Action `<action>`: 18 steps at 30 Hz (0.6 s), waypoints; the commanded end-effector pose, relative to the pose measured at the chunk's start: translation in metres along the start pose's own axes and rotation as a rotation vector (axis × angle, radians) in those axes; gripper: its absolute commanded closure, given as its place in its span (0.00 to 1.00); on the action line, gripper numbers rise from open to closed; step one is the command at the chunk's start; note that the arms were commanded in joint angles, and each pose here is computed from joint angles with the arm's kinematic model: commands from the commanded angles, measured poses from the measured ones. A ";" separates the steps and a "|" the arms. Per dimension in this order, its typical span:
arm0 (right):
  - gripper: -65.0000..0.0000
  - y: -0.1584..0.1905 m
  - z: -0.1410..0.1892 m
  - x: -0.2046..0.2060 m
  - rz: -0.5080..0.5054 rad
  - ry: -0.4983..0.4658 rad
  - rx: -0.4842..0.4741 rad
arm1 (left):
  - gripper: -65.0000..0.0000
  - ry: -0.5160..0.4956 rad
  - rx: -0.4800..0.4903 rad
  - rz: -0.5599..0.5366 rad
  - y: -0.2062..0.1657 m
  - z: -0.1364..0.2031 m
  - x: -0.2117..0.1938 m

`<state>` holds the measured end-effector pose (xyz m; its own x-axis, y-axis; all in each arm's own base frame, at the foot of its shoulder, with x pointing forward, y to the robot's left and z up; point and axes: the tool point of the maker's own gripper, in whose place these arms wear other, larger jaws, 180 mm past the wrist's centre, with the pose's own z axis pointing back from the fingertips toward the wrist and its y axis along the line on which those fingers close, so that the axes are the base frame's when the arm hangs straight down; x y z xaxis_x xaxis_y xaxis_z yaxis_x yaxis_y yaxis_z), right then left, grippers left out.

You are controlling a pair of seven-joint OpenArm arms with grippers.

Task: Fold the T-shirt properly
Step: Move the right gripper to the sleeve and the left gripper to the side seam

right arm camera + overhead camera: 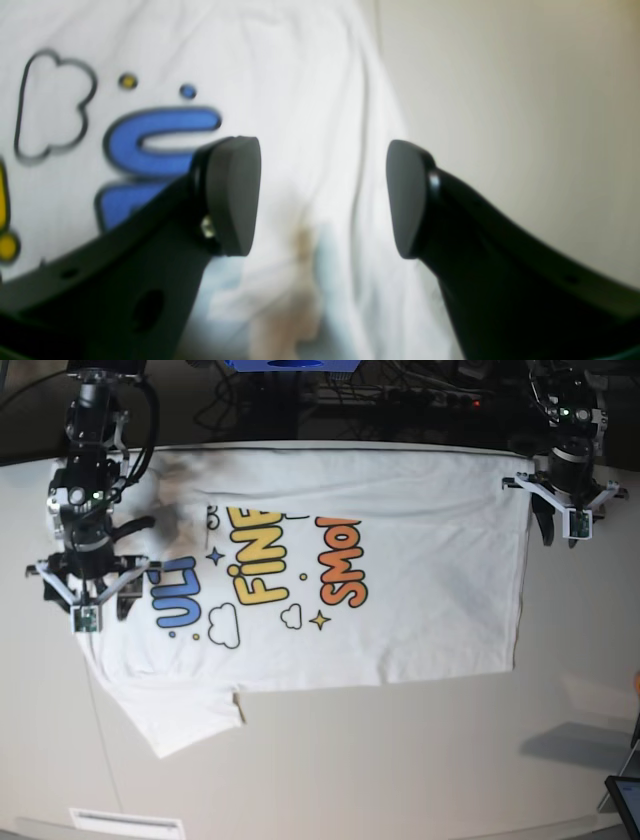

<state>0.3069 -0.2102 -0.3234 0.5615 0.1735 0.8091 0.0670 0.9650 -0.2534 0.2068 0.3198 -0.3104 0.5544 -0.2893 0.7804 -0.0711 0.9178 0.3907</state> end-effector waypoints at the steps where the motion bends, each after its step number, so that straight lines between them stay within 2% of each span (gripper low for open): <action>1: 0.42 -0.013 0.002 0.029 0.020 -0.089 -0.024 | 0.65 -0.049 0.034 -0.009 0.013 0.001 0.015; 4: 0.41 -0.015 -0.003 0.050 0.103 -0.125 0.009 | 0.65 -0.019 0.102 0.030 0.036 -0.010 0.022; 7: 0.40 -0.017 -0.008 0.053 0.169 -0.080 0.046 | 0.65 0.046 0.155 0.061 0.056 -0.023 0.035; 11: 0.40 -0.037 -0.010 0.075 0.209 -0.083 0.034 | 0.65 0.019 0.195 0.055 0.077 -0.033 0.067; 15: 0.40 -0.043 -0.019 0.090 0.254 -0.069 0.049 | 0.65 -0.025 0.213 0.055 0.089 -0.038 0.087; 18: 0.41 -0.042 -0.037 0.085 0.278 -0.027 0.085 | 0.65 -0.004 0.155 0.032 0.084 -0.054 0.083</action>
<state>0.3754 -0.2367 -0.2809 0.5588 0.4263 0.7113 -0.1831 0.9000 -0.3956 0.2870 0.3848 -0.2541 0.5799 -0.2439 0.7773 -0.1992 0.8827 0.4256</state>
